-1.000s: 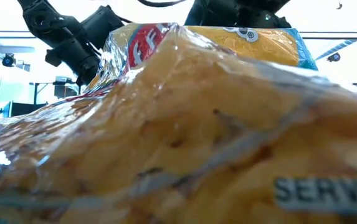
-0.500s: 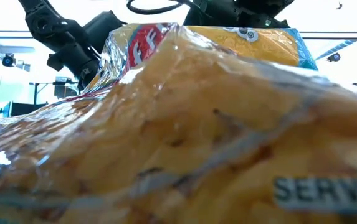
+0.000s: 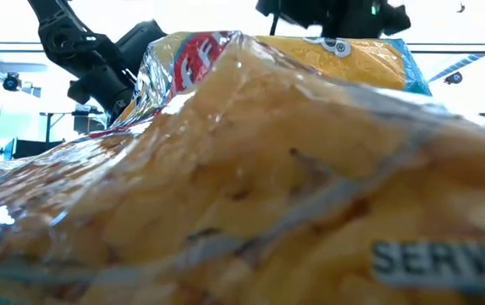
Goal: Sort Maruchan noodles
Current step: Put the orange noodle pack into the green bin
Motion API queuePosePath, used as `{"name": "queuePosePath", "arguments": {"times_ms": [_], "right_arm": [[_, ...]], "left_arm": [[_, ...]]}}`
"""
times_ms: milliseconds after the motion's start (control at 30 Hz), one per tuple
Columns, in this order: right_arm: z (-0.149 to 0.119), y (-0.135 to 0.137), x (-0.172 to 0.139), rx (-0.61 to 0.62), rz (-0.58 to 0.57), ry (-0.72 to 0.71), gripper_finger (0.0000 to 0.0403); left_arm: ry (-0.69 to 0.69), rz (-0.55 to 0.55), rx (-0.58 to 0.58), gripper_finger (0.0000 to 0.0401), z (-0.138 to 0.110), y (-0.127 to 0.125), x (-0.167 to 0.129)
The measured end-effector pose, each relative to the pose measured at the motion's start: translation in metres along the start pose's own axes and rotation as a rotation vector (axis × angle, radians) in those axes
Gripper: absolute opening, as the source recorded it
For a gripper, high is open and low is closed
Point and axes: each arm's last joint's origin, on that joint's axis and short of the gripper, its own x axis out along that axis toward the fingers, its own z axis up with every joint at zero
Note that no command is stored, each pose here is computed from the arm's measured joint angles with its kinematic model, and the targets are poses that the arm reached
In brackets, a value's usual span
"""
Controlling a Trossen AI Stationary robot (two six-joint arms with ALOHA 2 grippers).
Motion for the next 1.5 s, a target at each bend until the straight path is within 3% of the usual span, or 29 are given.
{"name": "queuePosePath", "arguments": {"times_ms": [433,767,1000,1500], "right_arm": [[-0.021,-0.006,0.041,-0.029,-0.112,0.038,0.0123],[-0.025,-0.007,0.049,-0.045,-0.124,0.05,0.0123],[-0.025,-0.007,0.049,-0.044,-0.118,0.049,0.0123],[-0.024,-0.005,0.049,-0.068,-0.101,0.032,0.0123]], "left_arm": [[0.014,-0.062,-0.002,0.019,0.002,-0.004,-0.002],[-0.054,-0.17,-0.004,0.019,0.01,-0.014,-0.003],[-0.093,-0.121,0.011,0.0192,0.011,-0.012,-0.003],[-0.147,-0.128,0.01,0.0258,0.013,-0.013,0.001]]}}
